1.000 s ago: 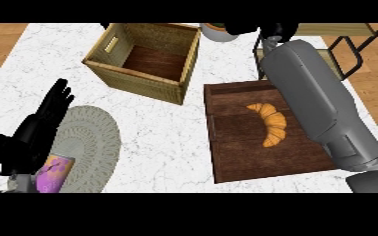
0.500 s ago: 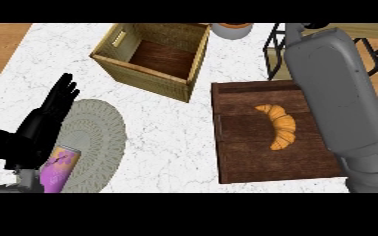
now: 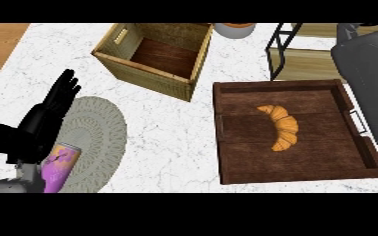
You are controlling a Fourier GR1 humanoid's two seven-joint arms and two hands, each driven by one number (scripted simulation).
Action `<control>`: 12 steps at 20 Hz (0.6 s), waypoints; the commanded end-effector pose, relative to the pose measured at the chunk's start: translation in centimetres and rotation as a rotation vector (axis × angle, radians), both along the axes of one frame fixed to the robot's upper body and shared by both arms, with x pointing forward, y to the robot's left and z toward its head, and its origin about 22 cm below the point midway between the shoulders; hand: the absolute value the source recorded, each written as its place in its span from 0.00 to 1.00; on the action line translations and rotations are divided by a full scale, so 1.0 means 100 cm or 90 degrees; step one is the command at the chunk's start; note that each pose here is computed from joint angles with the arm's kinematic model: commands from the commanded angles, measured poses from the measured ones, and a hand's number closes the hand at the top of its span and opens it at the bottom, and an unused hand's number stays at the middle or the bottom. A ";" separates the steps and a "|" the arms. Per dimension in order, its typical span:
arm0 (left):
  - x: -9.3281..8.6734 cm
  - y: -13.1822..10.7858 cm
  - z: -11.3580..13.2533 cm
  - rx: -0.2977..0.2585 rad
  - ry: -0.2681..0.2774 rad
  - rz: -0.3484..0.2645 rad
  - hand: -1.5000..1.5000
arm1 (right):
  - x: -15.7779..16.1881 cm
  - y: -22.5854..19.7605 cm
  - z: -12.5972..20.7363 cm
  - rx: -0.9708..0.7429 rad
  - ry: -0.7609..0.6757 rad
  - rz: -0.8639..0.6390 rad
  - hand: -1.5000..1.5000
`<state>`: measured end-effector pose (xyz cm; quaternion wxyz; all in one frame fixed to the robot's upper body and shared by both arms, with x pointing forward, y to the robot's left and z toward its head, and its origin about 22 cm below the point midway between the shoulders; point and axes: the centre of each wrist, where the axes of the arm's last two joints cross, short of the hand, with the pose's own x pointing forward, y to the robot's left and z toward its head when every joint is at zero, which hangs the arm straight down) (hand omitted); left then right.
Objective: Pick the sweet potato from the tray and place it in the tiered shelf
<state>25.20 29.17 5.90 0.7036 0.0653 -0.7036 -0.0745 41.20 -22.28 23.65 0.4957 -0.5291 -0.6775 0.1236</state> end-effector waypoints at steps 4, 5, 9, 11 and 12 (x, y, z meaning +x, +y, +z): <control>0.010 -0.010 -0.002 -0.006 0.001 -0.024 0.50 | 0.010 -0.025 0.033 -0.239 0.048 -0.099 1.00; 0.003 -0.026 0.007 -0.004 -0.004 -0.019 0.50 | 0.011 -0.044 0.025 -0.243 0.044 -0.105 1.00; 0.000 -0.018 -0.003 0.000 0.005 -0.024 0.50 | 0.016 -0.037 0.040 -0.275 -0.017 -0.076 1.00; -0.002 -0.012 0.023 -0.002 -0.017 -0.024 0.50 | 0.027 -0.041 0.045 -0.269 -0.019 -0.059 1.00; -0.003 -0.009 -0.009 -0.013 -0.015 -0.025 0.50 | 0.030 -0.035 0.049 -0.247 -0.018 -0.018 1.00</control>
